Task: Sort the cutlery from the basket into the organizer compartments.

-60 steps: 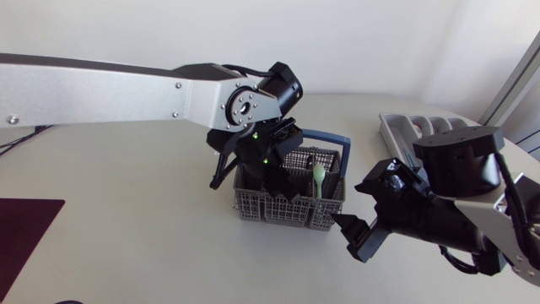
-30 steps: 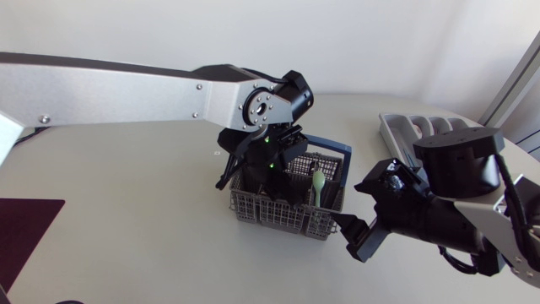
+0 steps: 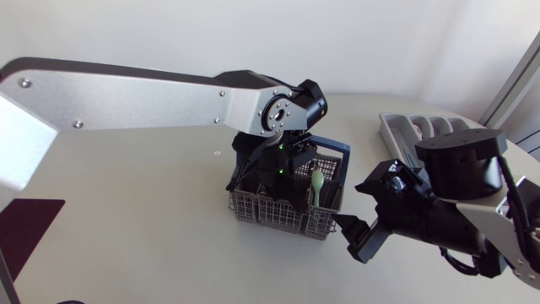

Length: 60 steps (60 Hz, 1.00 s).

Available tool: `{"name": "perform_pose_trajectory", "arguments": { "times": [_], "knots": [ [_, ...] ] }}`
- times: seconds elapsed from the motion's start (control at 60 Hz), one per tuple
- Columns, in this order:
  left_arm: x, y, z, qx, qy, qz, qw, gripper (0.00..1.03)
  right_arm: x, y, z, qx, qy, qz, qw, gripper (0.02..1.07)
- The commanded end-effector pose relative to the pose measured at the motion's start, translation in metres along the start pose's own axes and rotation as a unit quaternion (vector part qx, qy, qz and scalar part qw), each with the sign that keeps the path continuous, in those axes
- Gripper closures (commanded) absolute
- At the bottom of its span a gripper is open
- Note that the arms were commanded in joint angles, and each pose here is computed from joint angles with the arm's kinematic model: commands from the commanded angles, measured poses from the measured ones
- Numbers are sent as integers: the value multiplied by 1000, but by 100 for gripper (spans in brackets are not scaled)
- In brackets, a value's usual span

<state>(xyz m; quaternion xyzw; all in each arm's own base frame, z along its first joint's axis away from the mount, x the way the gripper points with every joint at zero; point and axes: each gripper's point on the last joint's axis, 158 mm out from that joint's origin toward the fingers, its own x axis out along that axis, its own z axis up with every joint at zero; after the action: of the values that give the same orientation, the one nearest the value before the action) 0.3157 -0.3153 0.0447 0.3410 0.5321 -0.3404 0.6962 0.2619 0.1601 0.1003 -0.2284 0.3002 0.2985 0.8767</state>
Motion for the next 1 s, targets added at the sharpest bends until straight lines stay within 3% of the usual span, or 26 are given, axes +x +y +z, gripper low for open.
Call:
{"name": "perform_pose_trajectory", "arguments": {
  "times": [0.0, 0.1, 0.167, 0.3, 0.5, 0.7, 0.75, 0.983],
  "knots": [
    [24, -11, -37, 2, 80, -16, 997, 100, 3, 2, -12, -2, 10, 3, 1000, 14],
    [28, -12, -39, 4, 88, -18, 996, 99, 3, 3, -12, -2, 10, 3, 1000, 14],
    [30, -15, -46, 7, 104, -20, 994, 86, 3, 3, -12, -3, 9, 4, 1000, 14],
    [30, -19, -51, 12, 118, -24, 993, 72, 3, 3, -12, -3, 9, 3, 1000, 14],
    [45, -24, -61, 16, 141, -28, 990, 70, 3, 3, -12, -2, 9, 3, 1000, 14],
    [57, -28, -70, 23, 159, -24, 987, 90, 3, 3, -12, -2, 9, 3, 1000, 14],
    [60, -27, -71, 24, 160, -18, 987, 100, 3, 3, -12, -2, 9, 3, 1000, 14],
    [54, -12, -64, 34, 138, 32, 989, 100, 4, 3, -14, -2, 11, 4, 1000, 14]
  ]
}}
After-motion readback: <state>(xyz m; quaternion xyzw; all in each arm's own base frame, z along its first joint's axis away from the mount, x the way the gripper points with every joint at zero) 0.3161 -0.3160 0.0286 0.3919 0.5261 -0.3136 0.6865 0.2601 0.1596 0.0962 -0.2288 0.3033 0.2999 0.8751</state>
